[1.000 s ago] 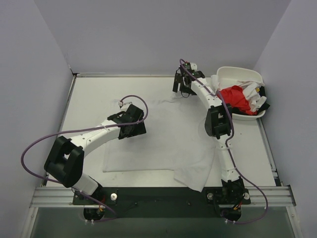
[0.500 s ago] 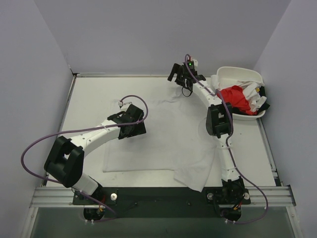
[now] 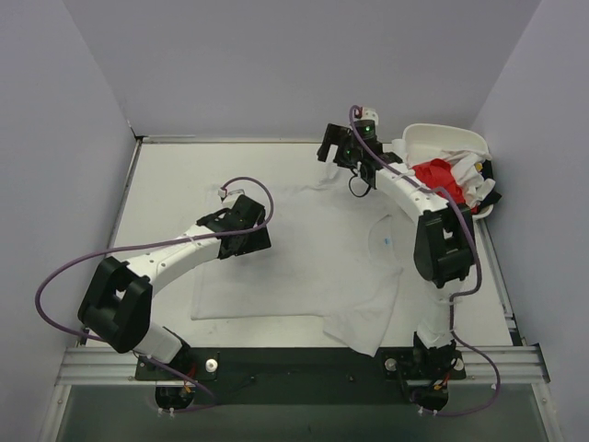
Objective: Fold and stack the t-shirts
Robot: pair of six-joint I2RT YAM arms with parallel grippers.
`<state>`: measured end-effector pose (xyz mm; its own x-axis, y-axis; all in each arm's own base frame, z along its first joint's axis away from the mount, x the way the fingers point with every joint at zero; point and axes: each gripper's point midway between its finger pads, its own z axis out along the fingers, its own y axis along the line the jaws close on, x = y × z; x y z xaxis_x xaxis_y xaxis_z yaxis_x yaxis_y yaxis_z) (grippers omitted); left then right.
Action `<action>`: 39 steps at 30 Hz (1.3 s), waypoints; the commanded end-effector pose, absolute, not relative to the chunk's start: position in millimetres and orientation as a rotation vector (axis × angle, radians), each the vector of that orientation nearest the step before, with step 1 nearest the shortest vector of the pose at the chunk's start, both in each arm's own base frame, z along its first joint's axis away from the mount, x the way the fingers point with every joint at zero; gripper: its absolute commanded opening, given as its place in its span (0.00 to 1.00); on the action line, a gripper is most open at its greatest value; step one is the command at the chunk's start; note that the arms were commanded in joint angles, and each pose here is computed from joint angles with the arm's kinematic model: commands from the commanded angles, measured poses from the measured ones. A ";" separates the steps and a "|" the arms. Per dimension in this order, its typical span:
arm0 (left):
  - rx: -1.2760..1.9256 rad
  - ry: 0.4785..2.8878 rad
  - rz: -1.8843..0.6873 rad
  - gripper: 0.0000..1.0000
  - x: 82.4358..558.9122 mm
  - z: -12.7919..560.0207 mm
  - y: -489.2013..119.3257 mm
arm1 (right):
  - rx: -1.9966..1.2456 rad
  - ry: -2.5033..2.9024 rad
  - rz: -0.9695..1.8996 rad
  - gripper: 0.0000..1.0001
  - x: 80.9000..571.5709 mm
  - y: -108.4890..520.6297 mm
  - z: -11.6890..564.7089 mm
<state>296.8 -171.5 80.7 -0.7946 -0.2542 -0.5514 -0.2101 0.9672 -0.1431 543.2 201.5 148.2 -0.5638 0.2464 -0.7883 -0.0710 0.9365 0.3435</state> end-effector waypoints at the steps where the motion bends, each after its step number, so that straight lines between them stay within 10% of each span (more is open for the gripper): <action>1: -0.332 2.457 -0.173 0.97 305.2 96.2 -179.7 | 0.090 2.001 0.352 1.00 533.7 184.3 216.1; 39: -0.347 2.443 -0.169 0.97 304.2 98.2 -173.4 | 0.427 2.151 0.852 1.00 574.5 237.0 113.8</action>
<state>296.5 -172.5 93.8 -0.7687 -0.2747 -0.5777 -0.1996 0.9610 -0.1914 563.1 234.8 61.0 -0.7141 0.5385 -0.4473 0.1231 0.7256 0.6770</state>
